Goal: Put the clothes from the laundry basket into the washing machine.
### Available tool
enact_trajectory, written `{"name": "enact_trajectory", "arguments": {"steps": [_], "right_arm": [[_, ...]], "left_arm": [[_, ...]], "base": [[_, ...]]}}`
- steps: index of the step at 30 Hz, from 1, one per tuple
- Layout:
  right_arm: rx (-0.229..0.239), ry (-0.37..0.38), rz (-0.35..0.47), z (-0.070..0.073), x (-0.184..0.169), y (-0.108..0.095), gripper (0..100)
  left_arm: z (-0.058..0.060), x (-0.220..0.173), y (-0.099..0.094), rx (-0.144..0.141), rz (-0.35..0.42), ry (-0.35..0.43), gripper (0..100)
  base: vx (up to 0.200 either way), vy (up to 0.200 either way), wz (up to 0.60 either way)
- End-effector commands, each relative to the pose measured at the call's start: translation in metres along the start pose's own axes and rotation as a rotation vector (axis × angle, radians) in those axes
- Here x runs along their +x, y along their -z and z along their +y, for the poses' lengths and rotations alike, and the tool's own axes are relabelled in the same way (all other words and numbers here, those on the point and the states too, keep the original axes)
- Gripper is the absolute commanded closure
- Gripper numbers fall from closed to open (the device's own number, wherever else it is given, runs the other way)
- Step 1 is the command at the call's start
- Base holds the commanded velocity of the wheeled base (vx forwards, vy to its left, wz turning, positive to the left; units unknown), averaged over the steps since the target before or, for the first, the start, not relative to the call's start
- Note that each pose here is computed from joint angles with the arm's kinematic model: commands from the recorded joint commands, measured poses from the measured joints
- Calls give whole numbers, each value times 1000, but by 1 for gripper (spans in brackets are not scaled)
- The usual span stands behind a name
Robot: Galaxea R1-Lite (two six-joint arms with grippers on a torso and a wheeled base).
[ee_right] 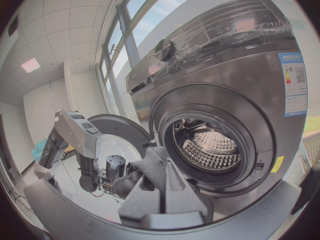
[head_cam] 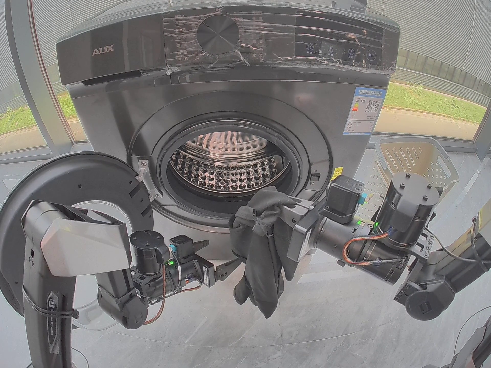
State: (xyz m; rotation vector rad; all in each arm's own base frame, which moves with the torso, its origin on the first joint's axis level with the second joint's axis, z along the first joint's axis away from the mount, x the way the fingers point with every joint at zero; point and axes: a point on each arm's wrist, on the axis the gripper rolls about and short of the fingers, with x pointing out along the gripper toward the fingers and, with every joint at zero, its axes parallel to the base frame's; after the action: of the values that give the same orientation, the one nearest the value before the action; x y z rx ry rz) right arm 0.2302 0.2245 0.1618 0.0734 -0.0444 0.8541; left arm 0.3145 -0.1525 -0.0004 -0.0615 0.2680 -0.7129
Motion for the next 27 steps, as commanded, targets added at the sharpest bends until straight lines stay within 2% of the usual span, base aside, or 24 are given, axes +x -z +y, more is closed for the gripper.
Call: {"name": "enact_trajectory", "arguments": {"steps": [1, 11, 25, 26, 27], "right_arm": [[-1, -11, -7, 3, 1, -2, 100], [-1, -24, -8, 4, 2, -2, 100], [2, -37, -4, 8, 2, -1, 100], [2, -37, -3, 8, 2, 0, 100], [2, -39, -1, 8, 2, 0, 100]], "left_arm": [[3, 14, 6, 2, -15, 2, 0], [11, 36, 12, 12, -46, 23, 0], [16, 55, 9, 30, -99, 50, 0], [16, 56, 9, 33, -101, 54, 100], [16, 57, 8, 33, -107, 59, 100]], "base": [[0, 0, 0], [0, 0, 0], [0, 0, 0], [0, 0, 0], [0, 0, 0]]}}
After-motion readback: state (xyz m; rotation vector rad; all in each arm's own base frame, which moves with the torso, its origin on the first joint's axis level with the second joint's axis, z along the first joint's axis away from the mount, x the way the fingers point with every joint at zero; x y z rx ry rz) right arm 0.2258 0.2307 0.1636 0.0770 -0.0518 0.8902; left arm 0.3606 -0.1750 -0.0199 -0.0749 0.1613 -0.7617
